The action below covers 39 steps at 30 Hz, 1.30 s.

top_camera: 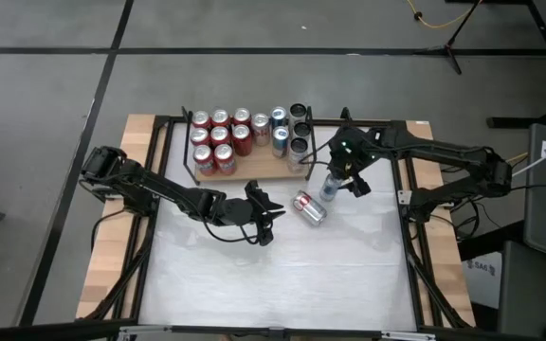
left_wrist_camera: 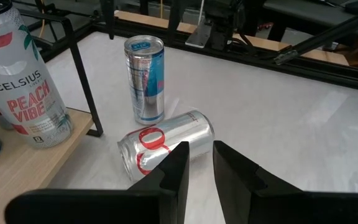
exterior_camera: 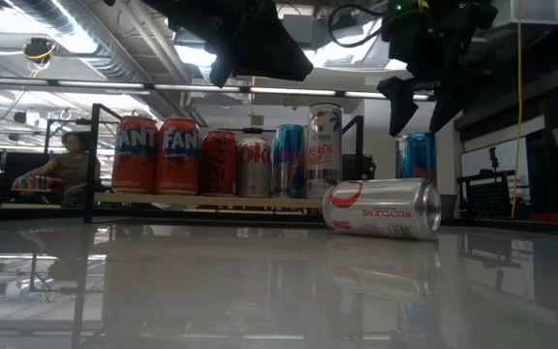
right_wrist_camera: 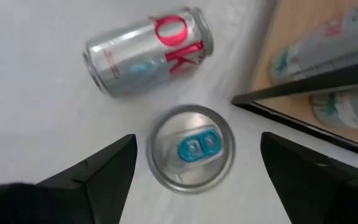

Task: Place canned beverage on shelf
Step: Put the blue soda can on the shelf aligned with the other blue soda cans

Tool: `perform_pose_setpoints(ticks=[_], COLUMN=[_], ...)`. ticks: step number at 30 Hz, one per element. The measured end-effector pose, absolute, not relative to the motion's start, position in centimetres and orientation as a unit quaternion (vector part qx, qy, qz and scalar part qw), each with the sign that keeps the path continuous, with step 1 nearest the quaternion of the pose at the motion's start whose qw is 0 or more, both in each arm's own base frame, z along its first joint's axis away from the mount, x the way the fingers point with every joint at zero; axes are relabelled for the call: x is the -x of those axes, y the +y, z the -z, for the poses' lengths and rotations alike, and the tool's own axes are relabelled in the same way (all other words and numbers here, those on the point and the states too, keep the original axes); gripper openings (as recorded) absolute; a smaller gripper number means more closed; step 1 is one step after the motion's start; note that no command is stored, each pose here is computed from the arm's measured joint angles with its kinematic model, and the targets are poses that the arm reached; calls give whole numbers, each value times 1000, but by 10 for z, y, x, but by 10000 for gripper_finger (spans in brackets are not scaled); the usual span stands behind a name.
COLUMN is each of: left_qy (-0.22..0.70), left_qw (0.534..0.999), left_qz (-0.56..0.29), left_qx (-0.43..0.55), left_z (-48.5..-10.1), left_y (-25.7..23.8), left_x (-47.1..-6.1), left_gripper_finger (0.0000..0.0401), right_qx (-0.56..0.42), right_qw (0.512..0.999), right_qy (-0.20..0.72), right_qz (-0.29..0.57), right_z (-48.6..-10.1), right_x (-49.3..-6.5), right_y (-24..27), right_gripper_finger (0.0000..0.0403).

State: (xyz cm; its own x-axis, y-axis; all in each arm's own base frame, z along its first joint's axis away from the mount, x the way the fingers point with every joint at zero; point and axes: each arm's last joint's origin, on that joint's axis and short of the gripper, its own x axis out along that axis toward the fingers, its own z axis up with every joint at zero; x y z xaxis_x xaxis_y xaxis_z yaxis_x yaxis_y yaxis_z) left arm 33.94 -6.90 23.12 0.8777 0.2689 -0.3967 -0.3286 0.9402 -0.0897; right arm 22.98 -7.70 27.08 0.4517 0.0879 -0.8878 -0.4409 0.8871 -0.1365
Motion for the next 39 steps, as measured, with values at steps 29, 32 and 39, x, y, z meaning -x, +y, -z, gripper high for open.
perform_pose_setpoints(ticks=[29,32,39], left_qy=[193,193,193], left_qw=[966,966,966], left_qz=[-154,-154,-154], left_qx=[77,77,77], left_z=[-231,-231,-231], left_y=[-69,-69,-69], left_x=[-339,-339,-339], left_gripper_finger=[64,64,64], right_qx=[115,108,95], right_qw=[816,814,816], right_qy=[533,537,540], right_qz=[-191,-190,-180], right_z=[-242,-240,-240], right_x=[-248,-249,-249], right_y=[-82,-83,-83], right_gripper_finger=[331,331,331])
